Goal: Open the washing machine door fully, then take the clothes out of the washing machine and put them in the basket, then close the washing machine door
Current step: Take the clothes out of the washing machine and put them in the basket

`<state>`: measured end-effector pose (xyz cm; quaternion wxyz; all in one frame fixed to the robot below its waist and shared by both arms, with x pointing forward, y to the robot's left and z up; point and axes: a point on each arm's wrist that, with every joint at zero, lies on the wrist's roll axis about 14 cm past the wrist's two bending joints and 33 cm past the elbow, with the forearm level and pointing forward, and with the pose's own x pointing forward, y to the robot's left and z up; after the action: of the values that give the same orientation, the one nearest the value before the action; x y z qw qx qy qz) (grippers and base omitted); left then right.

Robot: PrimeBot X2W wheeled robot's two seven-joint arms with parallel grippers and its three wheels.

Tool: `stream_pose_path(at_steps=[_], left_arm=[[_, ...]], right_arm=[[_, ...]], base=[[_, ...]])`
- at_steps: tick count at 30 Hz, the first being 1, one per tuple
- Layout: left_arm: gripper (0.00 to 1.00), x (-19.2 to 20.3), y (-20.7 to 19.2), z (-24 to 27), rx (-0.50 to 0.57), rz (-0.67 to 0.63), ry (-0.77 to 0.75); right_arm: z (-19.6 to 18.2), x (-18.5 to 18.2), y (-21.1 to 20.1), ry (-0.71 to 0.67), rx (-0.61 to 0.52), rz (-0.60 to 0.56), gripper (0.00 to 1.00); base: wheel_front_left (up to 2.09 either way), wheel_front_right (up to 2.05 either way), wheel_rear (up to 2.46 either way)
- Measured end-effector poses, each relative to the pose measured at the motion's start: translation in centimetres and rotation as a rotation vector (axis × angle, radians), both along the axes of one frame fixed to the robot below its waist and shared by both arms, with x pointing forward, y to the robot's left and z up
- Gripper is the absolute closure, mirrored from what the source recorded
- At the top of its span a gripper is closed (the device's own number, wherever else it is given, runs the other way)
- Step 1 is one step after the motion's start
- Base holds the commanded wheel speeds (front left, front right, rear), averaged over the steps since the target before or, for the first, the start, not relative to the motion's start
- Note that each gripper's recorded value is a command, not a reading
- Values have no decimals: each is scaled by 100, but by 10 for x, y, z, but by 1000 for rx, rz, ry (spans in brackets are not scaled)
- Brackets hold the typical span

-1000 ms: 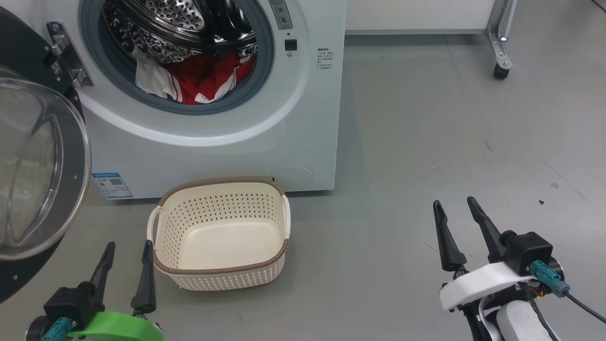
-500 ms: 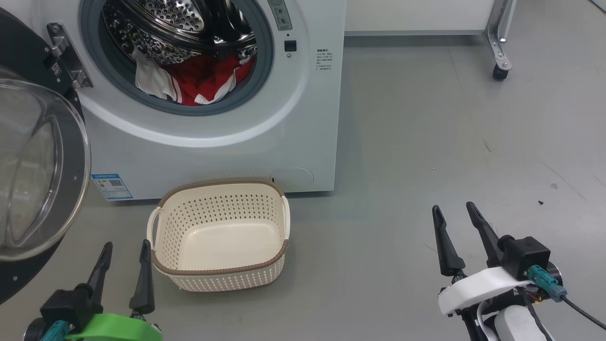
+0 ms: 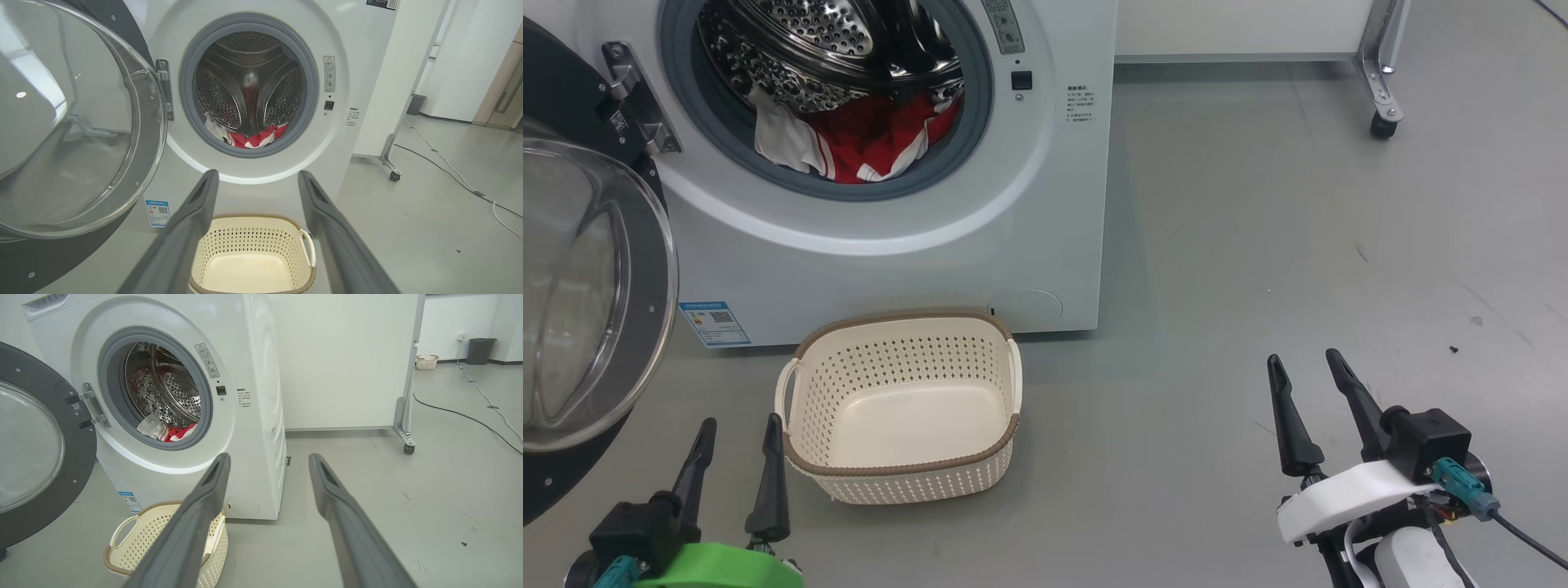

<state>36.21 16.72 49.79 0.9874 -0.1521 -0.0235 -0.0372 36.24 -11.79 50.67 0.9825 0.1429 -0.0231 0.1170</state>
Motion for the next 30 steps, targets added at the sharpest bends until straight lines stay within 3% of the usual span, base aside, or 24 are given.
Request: stream_pose_path(at_steps=[30], left_arm=[[0,-2,1,1,-37,7,-4]], right_arm=[[-6,3,2,19,2,4,0]], base=[[34,-34,0]])
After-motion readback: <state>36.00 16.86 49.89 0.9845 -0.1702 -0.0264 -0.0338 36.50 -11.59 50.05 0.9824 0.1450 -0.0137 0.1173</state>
